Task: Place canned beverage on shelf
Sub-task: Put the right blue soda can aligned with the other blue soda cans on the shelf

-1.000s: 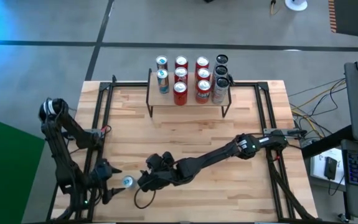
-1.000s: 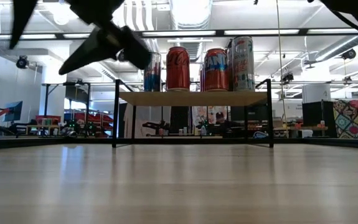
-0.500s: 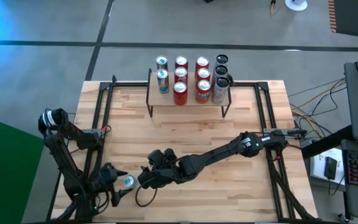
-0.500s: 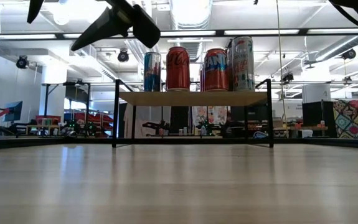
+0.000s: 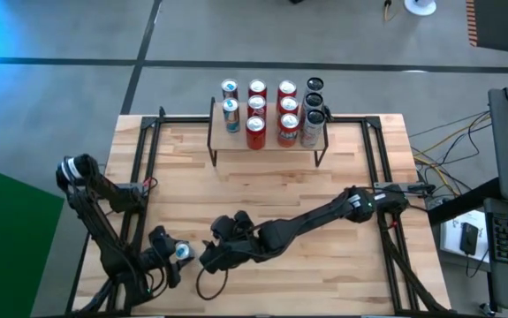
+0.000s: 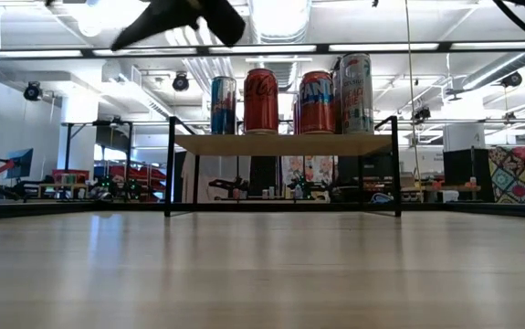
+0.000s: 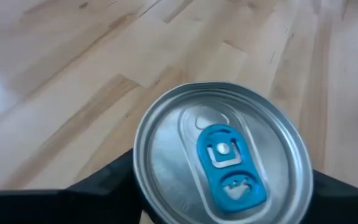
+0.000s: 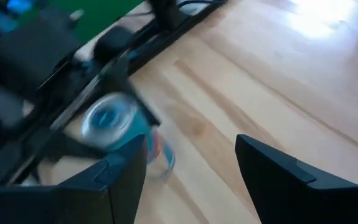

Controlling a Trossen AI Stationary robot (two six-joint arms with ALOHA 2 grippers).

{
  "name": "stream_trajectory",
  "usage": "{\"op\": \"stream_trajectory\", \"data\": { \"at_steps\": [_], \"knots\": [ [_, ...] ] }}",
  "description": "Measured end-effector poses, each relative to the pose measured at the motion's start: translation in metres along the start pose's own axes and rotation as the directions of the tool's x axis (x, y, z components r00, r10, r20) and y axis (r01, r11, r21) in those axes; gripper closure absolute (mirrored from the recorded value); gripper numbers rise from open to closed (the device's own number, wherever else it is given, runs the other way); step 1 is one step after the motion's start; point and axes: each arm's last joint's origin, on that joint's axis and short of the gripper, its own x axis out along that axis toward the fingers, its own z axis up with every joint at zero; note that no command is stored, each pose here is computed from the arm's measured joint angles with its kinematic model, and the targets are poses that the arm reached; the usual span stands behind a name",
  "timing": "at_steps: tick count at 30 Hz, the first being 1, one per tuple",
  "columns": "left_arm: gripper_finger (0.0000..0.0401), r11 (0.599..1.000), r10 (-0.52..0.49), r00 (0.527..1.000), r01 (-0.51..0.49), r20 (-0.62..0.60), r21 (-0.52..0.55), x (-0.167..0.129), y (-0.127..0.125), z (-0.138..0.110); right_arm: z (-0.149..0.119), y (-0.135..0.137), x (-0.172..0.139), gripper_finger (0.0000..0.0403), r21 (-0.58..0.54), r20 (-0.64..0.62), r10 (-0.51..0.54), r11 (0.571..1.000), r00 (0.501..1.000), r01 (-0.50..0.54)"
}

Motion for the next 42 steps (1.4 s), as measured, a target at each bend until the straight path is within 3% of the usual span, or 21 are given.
{"op": "stream_trajectory", "data": {
  "at_steps": [5, 8, 12, 15, 21, 25, 29, 35, 38, 42],
  "knots": [
    [0.0183, 0.992, -0.025, 1.000, 0.025, -0.002, 0.127, -0.003, 0.000, 0.012, 0.011, 0.005, -0.020, 0.0170, -0.189, -0.086, 0.120, 0.973, 0.989, -0.135],
    [0.0183, 0.976, -0.084, 0.996, 0.089, -0.032, 0.198, -0.006, -0.004, 0.026, 0.024, 0.007, -0.038, 0.0164, -0.256, -0.108, 0.183, 0.945, 0.977, -0.205],
    [0.0165, 0.904, -0.238, 0.968, 0.251, -0.081, 0.345, -0.011, -0.016, 0.047, 0.041, 0.006, -0.065, 0.0131, -0.367, -0.108, 0.229, 0.895, 0.967, -0.253],
    [0.0160, 0.836, -0.371, 0.919, 0.394, -0.137, 0.382, -0.011, -0.020, 0.071, 0.050, 0.005, -0.080, 0.0097, -0.443, -0.127, 0.266, 0.847, 0.956, -0.294],
    [0.0167, 0.784, -0.468, 0.862, 0.507, -0.195, 0.359, 0.000, -0.004, 0.116, 0.056, 0.006, -0.095, 0.0055, -0.495, -0.227, 0.384, 0.746, 0.895, -0.446],
    [0.0168, 0.724, -0.567, 0.789, 0.615, -0.237, 0.312, 0.013, 0.001, 0.138, 0.056, 0.006, -0.095, 0.0061, -0.549, -0.231, 0.387, 0.705, 0.893, -0.448],
    [0.0167, 0.697, -0.622, 0.749, 0.662, -0.227, 0.274, 0.026, 0.004, 0.152, 0.060, 0.002, -0.092, 0.0069, -0.568, -0.236, 0.387, 0.689, 0.891, -0.450],
    [0.0167, 0.584, -0.736, 0.615, 0.788, -0.283, 0.195, 0.036, 0.001, 0.161, 0.060, 0.001, -0.089, 0.0071, -0.613, -0.262, 0.401, 0.633, 0.878, -0.472],
    [0.0167, 0.574, -0.745, 0.601, 0.798, -0.289, 0.182, 0.039, 0.000, 0.161, 0.060, 0.001, -0.089, 0.0071, -0.641, -0.262, 0.403, 0.606, 0.877, -0.470],
    [0.0166, 0.579, -0.745, 0.609, 0.793, -0.273, 0.188, 0.040, 0.000, 0.162, 0.059, 0.001, -0.088, 0.0071, -0.647, -0.263, 0.398, 0.603, 0.879, -0.466]
  ]
}}
